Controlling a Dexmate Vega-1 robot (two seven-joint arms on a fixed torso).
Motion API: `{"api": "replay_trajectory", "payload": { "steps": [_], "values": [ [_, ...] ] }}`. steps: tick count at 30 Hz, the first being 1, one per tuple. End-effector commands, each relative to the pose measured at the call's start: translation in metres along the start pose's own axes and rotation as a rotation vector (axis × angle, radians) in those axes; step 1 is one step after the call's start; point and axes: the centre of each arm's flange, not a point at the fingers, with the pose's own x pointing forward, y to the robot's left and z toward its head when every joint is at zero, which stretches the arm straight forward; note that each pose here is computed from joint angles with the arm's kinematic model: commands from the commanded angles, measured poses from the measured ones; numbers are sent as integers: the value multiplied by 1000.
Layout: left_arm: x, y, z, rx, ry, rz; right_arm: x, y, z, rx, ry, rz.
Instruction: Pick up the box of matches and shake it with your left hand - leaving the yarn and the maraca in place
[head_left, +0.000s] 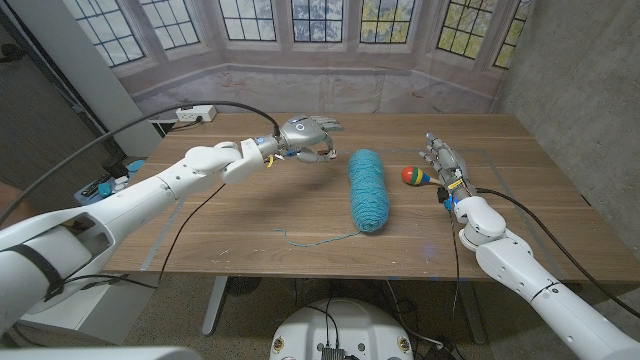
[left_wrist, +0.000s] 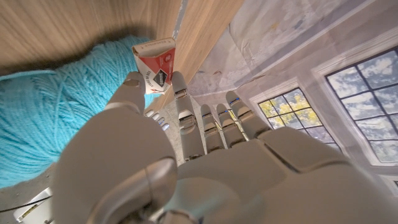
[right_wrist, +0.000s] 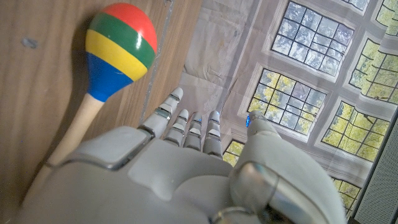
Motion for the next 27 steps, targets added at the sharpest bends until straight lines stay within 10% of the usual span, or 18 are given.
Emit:
{"api": "replay_trajectory", "payload": {
  "steps": [1,27],
  "values": [
    [3,-8,24,-49,-73,-16,-4,-2,-1,3,1,-9],
    [-11,-1,52,-96,-142,-36,-17,-2,-6,21,-5,-25]
  ]
}}
